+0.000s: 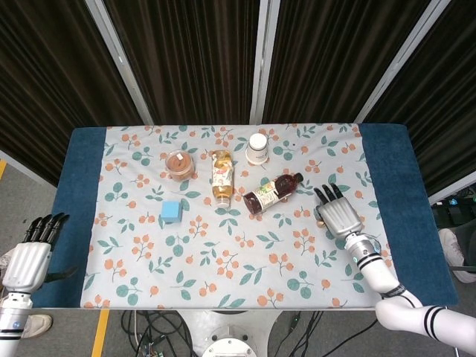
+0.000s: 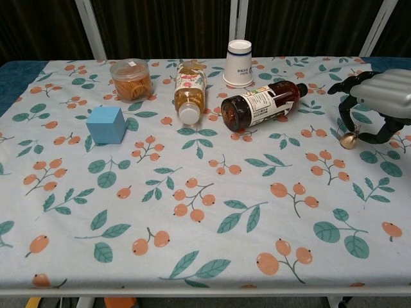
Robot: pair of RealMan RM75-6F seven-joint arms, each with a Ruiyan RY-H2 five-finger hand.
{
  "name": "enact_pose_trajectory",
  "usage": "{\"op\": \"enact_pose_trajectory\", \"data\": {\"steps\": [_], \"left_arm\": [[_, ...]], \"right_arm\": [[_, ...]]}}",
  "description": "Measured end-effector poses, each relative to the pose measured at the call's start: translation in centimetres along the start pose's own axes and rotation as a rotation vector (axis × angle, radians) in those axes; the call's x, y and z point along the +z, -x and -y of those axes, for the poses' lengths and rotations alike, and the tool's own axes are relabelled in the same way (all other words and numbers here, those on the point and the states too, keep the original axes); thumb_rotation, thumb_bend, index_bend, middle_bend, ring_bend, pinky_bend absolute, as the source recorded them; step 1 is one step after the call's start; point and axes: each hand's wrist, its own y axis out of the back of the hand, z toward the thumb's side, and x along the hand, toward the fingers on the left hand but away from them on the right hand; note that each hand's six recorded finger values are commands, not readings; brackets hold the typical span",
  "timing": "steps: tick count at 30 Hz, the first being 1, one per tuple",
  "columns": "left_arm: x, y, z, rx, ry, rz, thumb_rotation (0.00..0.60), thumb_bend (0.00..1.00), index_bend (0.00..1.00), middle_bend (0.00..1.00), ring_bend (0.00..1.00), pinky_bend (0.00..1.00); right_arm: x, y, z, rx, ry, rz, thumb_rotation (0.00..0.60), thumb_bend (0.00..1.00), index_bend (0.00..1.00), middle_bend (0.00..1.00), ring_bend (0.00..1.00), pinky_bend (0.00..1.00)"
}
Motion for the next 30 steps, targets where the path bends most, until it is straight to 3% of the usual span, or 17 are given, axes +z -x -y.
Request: {"op": "enact_pose_trajectory", "data": {"steps": [8, 14, 21, 30], "left_arm": [[0.1, 0.0, -0.1, 0.003, 0.0, 0.001, 0.6, 0.0, 0.05, 0.05, 0.0, 0.05], [0.0, 0.1, -0.3, 0.01, 0.002, -0.002, 0.6, 0.0, 0.05, 0.05, 0.0, 0.05], [-0.1, 0.2, -0.9, 0.028, 0.003, -0.007, 0.6, 0.0, 0.05, 0.05, 0.0, 0.05], [0.0, 0.2, -1.5, 0.047, -0.004, -0.005, 0.6, 0.0, 0.05, 0.05, 0.0, 0.05]], "right_arm": [[-0.6, -0.5, -1.0, -0.033, 0.041, 0.013, 0.6, 0.1, 0.0, 0.0, 0.0, 0.0], [-2.0, -2.6, -2.3, -0.106, 0.083, 0.045, 0.6, 0.08, 0.0, 0.0, 0.0, 0.0], [-5.5, -9.3, -2.2, -0.225, 0.157, 0.134, 0.6, 0.08, 0.0, 0.0, 0.0, 0.0], [-8.5, -18.9, 0.7, -0.352, 0.257, 0.271, 0.6, 0.08, 0.0, 0.0, 0.0, 0.0]]}}
